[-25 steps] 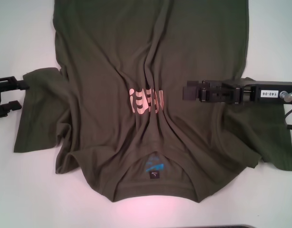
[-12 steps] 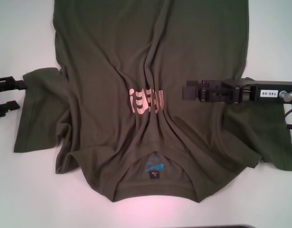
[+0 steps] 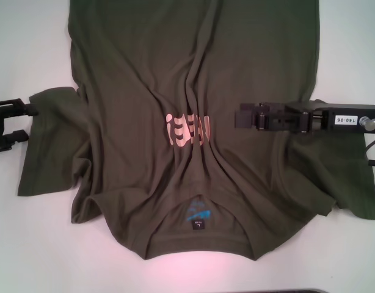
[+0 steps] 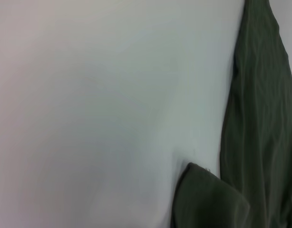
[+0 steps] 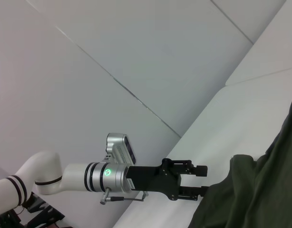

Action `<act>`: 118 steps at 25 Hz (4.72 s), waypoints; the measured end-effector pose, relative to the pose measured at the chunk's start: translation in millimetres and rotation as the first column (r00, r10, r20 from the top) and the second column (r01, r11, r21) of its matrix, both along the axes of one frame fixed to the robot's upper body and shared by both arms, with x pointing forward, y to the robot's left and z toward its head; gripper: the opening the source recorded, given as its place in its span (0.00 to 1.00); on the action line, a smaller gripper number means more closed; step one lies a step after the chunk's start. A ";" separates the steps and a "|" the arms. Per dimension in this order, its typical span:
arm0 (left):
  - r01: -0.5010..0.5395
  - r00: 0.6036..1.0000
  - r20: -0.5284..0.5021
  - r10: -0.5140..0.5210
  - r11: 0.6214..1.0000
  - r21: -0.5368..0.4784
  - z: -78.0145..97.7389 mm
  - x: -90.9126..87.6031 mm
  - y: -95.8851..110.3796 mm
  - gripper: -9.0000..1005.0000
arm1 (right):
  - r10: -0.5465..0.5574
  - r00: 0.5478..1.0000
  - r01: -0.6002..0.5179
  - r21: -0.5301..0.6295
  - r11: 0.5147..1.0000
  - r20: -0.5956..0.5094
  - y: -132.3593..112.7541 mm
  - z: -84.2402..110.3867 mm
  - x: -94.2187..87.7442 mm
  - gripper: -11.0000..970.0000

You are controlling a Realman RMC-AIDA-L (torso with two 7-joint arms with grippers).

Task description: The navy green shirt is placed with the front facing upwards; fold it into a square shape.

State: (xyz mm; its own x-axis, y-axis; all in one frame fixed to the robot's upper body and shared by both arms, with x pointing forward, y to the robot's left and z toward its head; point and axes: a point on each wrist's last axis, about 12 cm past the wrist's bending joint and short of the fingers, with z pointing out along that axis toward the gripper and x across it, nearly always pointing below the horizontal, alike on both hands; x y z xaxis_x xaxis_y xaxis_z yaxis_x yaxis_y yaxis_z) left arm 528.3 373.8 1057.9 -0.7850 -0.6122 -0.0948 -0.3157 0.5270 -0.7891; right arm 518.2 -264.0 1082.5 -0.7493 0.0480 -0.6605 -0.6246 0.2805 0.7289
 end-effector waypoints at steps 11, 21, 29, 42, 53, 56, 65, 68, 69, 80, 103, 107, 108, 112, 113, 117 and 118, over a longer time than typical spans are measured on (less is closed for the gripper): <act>0.014 1.000 -0.016 -0.014 1.000 0.014 -3.5 3.3 -4.6 0.67 | -0.001 1.000 0.001 -0.004 1.000 -0.001 -1.9 0.0 0.0 0.94; 0.045 0.999 -0.023 -0.045 0.999 0.015 -4.5 7.2 -12.5 0.65 | -0.006 1.000 0.006 -0.006 1.000 -0.005 -3.6 -0.3 0.1 0.94; 0.096 0.995 -0.031 -0.095 0.995 0.026 -3.0 14.7 -22.4 0.63 | -0.017 1.000 0.017 -0.006 1.000 -0.007 -6.2 -1.1 -0.7 0.94; 0.150 0.988 -0.046 -0.148 0.987 0.048 2.8 18.6 -24.2 0.33 | -0.037 0.999 0.037 -0.003 0.999 -0.010 -9.9 -2.2 -2.0 0.94; 0.142 0.989 -0.045 -0.141 0.989 0.035 10.9 15.8 -12.8 0.05 | -0.042 0.999 0.042 -0.002 0.999 -0.010 -10.8 -2.2 -2.0 0.94; 0.150 0.988 -0.031 -0.149 0.988 0.035 17.5 16.9 -9.9 0.01 | -0.043 0.999 0.043 -0.002 0.999 -0.010 -10.8 -2.3 -1.9 0.94; 0.113 0.993 -0.027 -0.112 0.992 0.057 25.8 18.0 3.3 0.01 | -0.044 0.999 0.043 -0.003 0.999 -0.008 -10.4 -1.8 -1.0 0.94; 0.085 0.996 -0.030 -0.084 0.994 0.061 27.6 16.8 10.4 0.01 | -0.043 0.999 0.043 -0.003 0.999 -0.006 -10.2 -1.5 -0.6 0.94; 0.075 0.997 -0.029 -0.073 0.995 0.062 28.4 16.4 13.2 0.01 | -0.043 0.999 0.043 -0.004 0.999 -0.006 -10.1 -1.4 -0.3 0.94; 0.032 0.999 0.009 -0.033 0.996 0.087 42.0 23.2 24.6 0.01 | -0.042 0.999 0.042 -0.006 0.999 -0.002 -8.9 -0.5 1.9 0.94; -0.010 0.999 0.032 0.007 0.995 0.102 55.4 23.7 36.2 0.01 | -0.051 0.999 0.051 -0.011 0.999 -0.010 -9.2 -0.2 3.9 0.94; 0.036 0.999 0.032 -0.038 0.997 0.072 57.8 24.8 27.2 0.01 | -0.051 0.999 0.051 -0.012 0.999 -0.010 -8.8 0.1 4.7 0.94; 0.046 0.998 0.031 -0.049 0.997 0.064 57.6 24.9 24.2 0.01 | -0.050 0.999 0.050 -0.013 0.999 -0.010 -8.7 0.1 4.8 0.94; 0.082 0.996 0.040 -0.083 0.996 0.023 57.3 27.9 8.8 0.01 | -0.048 0.999 0.048 -0.015 0.999 -0.009 -7.9 0.3 5.5 0.94; 0.091 0.995 0.042 -0.091 0.996 0.014 57.0 29.2 4.5 0.01 | -0.047 0.999 0.047 -0.016 0.999 -0.009 -7.6 0.4 5.7 0.94; 0.119 0.992 0.053 -0.118 0.993 -0.019 55.6 32.5 -11.6 0.01 | -0.044 0.999 0.044 -0.016 0.999 -0.008 -7.0 0.5 6.0 0.94; 0.125 0.991 0.056 -0.124 0.992 -0.026 55.8 33.0 -14.6 0.01 | -0.044 0.999 0.044 -0.017 0.999 -0.008 -7.0 0.5 6.0 0.94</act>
